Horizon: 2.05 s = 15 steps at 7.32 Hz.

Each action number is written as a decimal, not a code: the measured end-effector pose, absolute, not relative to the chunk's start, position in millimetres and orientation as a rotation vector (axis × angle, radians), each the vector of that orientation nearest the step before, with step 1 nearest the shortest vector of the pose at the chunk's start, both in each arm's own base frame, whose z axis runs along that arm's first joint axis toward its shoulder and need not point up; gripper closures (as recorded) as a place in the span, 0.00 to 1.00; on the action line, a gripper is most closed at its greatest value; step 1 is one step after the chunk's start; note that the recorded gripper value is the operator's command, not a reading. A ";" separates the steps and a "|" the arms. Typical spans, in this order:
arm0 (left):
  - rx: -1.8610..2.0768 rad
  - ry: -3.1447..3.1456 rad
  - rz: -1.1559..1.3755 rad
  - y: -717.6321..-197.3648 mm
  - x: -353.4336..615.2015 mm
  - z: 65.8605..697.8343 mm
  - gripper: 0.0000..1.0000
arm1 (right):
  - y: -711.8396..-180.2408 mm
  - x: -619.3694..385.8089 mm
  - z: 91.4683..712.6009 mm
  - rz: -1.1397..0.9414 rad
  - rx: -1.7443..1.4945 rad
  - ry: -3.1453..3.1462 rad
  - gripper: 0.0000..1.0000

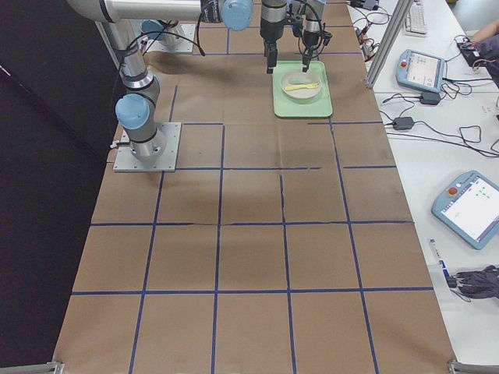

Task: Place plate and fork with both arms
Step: 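Raise the left gripper away from the tray while the right gripper moves toward the plate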

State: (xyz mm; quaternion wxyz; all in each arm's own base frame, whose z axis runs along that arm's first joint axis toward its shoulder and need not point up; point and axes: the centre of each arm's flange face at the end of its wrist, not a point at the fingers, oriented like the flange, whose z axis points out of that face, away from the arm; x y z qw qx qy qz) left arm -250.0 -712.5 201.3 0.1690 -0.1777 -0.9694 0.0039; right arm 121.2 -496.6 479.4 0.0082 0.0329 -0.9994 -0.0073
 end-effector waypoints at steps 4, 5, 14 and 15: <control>-0.271 -2.890 -0.072 -668.9 -264.2 308.3 0.00 | -496.7 121.1 479.6 -0.022 0.103 -3.123 0.00; -0.255 -2.988 -0.076 -643.6 -281.8 340.8 0.00 | -496.7 121.1 479.5 -0.022 0.103 -3.123 0.00; -0.103 -3.103 -0.163 -416.4 -152.2 482.6 0.00 | -514.6 125.6 474.9 0.042 0.068 -3.137 0.00; -0.076 -3.102 -0.171 -414.5 -144.4 477.9 0.00 | -524.3 129.9 467.2 0.055 0.040 -3.139 0.00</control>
